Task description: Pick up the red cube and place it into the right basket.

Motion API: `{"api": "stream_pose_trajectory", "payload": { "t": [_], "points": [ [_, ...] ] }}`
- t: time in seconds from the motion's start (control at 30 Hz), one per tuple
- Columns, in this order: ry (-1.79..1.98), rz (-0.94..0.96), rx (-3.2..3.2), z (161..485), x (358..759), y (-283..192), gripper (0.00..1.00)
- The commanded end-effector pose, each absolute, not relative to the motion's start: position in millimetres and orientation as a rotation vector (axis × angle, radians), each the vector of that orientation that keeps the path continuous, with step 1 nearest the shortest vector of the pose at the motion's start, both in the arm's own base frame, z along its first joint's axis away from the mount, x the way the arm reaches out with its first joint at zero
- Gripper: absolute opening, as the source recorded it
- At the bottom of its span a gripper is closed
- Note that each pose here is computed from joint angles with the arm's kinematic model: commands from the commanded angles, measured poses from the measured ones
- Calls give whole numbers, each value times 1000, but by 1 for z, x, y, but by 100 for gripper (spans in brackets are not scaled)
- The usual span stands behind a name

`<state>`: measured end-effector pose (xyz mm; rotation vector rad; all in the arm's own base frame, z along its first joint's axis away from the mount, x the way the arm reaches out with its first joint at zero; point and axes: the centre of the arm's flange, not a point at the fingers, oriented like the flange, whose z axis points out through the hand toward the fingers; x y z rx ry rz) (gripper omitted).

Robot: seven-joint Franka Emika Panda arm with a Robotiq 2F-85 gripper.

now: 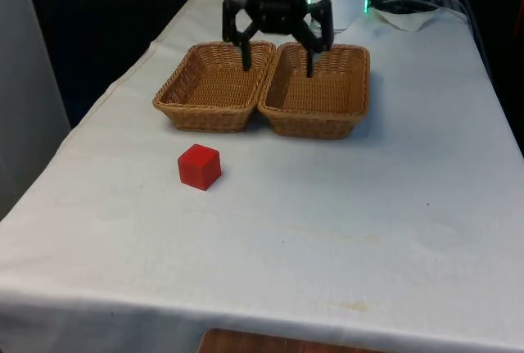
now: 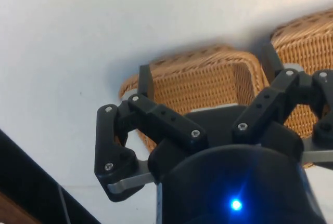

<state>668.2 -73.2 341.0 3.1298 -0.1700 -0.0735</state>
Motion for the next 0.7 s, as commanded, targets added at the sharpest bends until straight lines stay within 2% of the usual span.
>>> {"api": "stream_pose_trajectory", "payload": {
  "t": [0.0,0.67],
  "points": [
    [-174,-69,3137,338,669,-77,100],
    [-239,-83,3140,297,667,-140,100]
  ]
}}
